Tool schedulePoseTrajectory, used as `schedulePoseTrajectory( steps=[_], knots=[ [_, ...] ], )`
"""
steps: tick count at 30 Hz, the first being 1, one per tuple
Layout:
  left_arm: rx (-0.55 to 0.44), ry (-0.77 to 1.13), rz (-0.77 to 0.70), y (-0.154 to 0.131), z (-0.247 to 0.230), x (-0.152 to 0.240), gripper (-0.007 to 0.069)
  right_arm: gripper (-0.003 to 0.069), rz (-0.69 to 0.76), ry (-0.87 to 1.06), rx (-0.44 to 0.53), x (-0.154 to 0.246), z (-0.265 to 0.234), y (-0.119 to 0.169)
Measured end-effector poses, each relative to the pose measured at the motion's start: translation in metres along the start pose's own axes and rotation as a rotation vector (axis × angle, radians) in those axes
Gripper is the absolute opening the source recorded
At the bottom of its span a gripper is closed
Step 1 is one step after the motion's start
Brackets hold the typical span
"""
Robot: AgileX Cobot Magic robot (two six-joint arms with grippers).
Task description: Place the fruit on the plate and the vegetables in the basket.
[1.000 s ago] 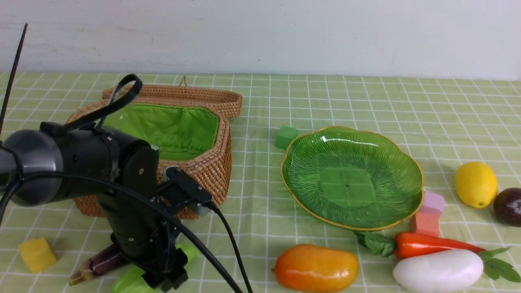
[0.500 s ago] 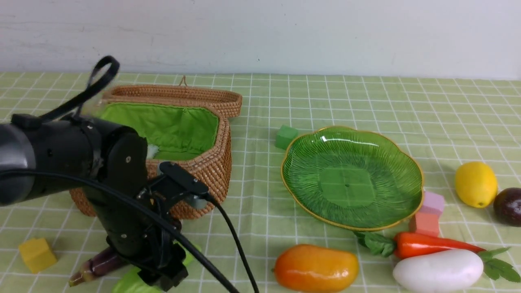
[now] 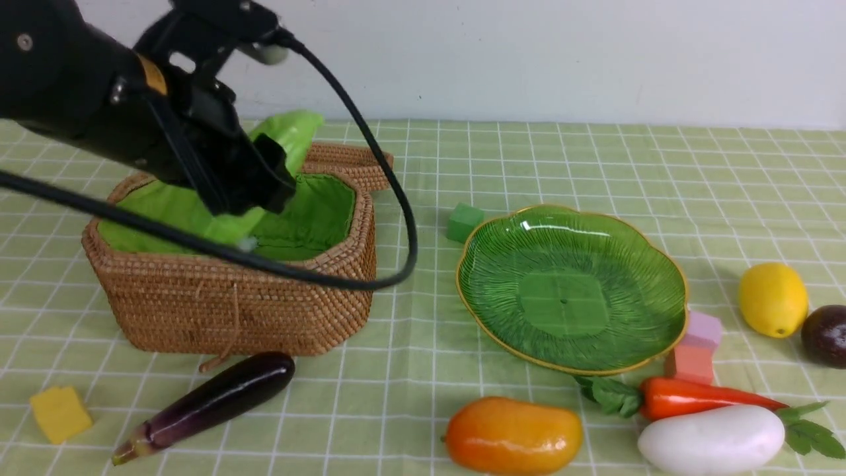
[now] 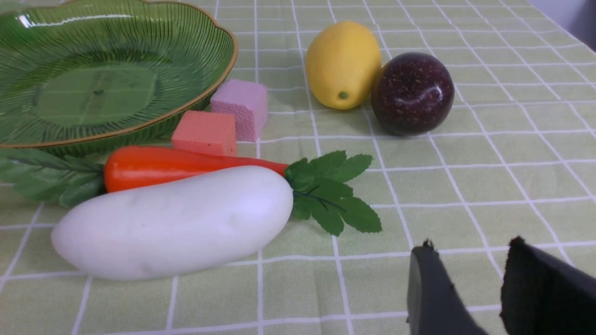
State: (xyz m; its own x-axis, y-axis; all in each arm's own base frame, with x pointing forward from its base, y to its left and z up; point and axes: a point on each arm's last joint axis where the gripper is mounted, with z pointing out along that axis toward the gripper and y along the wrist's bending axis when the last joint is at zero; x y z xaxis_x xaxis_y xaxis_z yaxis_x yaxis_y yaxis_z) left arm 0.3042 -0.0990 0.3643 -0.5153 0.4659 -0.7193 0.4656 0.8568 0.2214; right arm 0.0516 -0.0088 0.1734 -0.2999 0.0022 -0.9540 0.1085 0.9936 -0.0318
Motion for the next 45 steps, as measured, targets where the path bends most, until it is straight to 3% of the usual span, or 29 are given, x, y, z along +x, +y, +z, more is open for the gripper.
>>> schedulePoseTrajectory(
  steps=[6,17,19,21,24,30,40,45],
  knots=[
    [-0.135,0.081,0.092,0.035,0.055,0.007,0.0443,0.0240,0.000,0.000,0.000,0.000,0.000,0.000],
    [-0.154,0.089,0.154,0.034,0.083,0.011,0.0460,0.0240,0.000,0.000,0.000,0.000,0.000,0.000],
    [-0.151,0.098,0.147,0.033,0.083,0.011,0.0575,0.0240,0.000,0.000,0.000,0.000,0.000,0.000],
    [-0.141,0.124,0.134,0.032,0.082,0.014,0.0633,0.0240,0.000,0.000,0.000,0.000,0.000,0.000],
    [-0.119,0.183,0.110,0.030,0.082,0.019,0.0666,0.0240,0.000,0.000,0.000,0.000,0.000,0.000],
    [-0.053,0.262,0.034,0.024,0.065,0.024,0.0661,0.0240,0.000,0.000,0.000,0.000,0.000,0.000],
    [0.241,0.459,0.077,-0.002,0.026,0.044,0.0644,0.0240,0.000,0.000,0.000,0.000,0.000,0.000],
    [0.246,0.517,0.101,-0.009,0.047,0.074,0.0631,0.0240,0.000,0.000,0.000,0.000,0.000,0.000]
  ],
)
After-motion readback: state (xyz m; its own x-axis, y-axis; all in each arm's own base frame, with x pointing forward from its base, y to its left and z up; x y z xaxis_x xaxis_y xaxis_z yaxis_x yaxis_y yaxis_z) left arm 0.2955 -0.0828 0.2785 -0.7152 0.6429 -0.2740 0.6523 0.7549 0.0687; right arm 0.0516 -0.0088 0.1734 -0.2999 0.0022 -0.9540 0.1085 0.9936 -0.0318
